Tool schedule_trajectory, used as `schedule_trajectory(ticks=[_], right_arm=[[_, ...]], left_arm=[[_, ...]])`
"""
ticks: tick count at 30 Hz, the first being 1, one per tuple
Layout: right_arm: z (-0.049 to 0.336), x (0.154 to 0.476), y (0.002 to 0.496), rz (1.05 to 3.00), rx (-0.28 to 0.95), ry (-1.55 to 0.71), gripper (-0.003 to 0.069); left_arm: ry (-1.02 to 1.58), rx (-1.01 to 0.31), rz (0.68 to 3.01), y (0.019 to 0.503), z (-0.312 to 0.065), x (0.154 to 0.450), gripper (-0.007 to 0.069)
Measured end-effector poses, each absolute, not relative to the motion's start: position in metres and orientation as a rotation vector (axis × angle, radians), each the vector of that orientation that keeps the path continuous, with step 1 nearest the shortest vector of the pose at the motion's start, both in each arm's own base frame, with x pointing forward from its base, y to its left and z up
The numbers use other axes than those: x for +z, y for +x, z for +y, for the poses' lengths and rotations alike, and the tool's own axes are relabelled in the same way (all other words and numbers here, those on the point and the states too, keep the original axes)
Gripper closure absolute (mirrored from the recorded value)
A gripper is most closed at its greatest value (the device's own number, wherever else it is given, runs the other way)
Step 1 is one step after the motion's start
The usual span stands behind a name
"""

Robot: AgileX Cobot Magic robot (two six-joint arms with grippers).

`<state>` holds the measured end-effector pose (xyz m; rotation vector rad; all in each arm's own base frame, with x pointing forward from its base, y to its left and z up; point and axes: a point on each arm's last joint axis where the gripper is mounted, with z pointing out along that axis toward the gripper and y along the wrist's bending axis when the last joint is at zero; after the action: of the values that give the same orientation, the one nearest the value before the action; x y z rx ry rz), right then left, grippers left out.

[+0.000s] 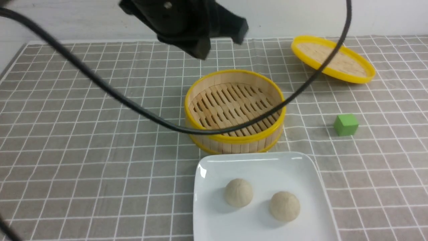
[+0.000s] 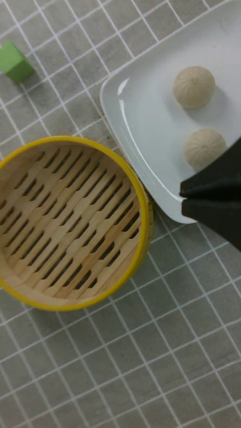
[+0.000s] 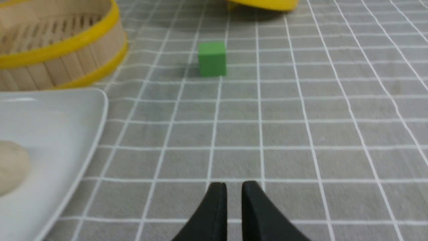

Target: Put the steamed buns into the plate on the grey tablecloth.

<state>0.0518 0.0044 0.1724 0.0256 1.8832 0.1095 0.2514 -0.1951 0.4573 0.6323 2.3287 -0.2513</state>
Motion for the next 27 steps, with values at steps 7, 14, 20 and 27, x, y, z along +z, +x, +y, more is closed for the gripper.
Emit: schedule_trajectory(ticks=[7, 14, 20, 27], right_arm=[[0.003, 0.172, 0.052, 1.888, 0.087, 0.041, 0.0558], [0.003, 0.172, 0.052, 1.888, 0.087, 0.041, 0.0547], [0.003, 0.172, 0.052, 1.888, 0.087, 0.041, 0.0545], [0.003, 0.172, 0.052, 1.888, 0.087, 0.041, 0.0541]], left_arm=[[0.553, -0.269, 2.132, 0.195, -0.142, 0.515, 0.0618], [0.453, -0.271, 2.15, 0.14, -0.092, 0.498, 0.0613], [0.339, -0.369, 2.234, 0.102, -0.066, 0.397, 0.0613], [0.288, -0.627, 1.924, 0.091, -0.066, 0.312, 0.0606]])
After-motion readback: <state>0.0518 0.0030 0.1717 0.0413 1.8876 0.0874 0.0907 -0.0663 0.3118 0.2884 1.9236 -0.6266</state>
